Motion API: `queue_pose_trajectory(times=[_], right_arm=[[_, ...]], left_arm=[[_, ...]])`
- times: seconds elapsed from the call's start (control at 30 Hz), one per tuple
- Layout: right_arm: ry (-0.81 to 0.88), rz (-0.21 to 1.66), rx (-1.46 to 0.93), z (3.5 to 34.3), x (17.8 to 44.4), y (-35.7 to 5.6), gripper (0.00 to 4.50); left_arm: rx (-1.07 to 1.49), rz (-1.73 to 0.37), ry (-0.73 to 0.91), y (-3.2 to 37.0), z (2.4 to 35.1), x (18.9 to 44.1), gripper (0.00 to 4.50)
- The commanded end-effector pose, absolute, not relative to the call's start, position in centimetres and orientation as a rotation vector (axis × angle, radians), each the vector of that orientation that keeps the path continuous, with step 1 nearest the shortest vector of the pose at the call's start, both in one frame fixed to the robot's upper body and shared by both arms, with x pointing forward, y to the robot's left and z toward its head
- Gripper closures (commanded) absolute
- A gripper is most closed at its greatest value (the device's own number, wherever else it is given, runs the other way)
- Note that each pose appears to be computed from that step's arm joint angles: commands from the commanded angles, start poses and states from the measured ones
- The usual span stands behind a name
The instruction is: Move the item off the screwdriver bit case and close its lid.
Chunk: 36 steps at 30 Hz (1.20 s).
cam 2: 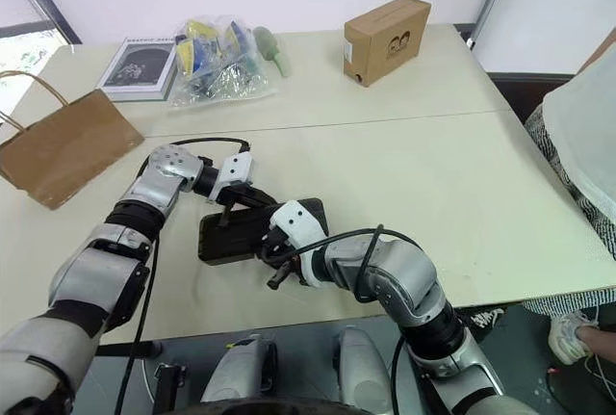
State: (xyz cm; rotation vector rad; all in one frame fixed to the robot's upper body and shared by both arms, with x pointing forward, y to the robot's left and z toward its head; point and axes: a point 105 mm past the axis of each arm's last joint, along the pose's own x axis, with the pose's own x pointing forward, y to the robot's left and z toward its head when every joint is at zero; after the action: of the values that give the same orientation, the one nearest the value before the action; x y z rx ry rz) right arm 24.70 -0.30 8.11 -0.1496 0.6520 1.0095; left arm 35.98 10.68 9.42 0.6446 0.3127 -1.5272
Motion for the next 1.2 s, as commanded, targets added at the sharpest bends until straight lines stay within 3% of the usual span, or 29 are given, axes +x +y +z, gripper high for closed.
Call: queue_pose_trajectory(times=[0.03,0.67,0.9,1.2], right_arm=[[0.532,0.934,-0.181,9.7,26.6,-0.6,4.48],[0.434,0.901,-0.248,10.7,27.6,-0.6,4.48],[0.481,0.94,-0.241,10.3,26.7,-1.1,4.48],[0.54,1.069,-0.215,10.7,24.5,-2.5,4.48]], left_arm=[[0.652,-1.651,0.447,10.5,6.2,33.7,4.5],[0.669,-1.684,0.454,10.1,5.3,33.0,4.5],[0.712,-1.594,0.401,10.0,6.0,34.5,4.5],[0.743,-1.212,0.242,12.2,8.7,39.2,4.5]])
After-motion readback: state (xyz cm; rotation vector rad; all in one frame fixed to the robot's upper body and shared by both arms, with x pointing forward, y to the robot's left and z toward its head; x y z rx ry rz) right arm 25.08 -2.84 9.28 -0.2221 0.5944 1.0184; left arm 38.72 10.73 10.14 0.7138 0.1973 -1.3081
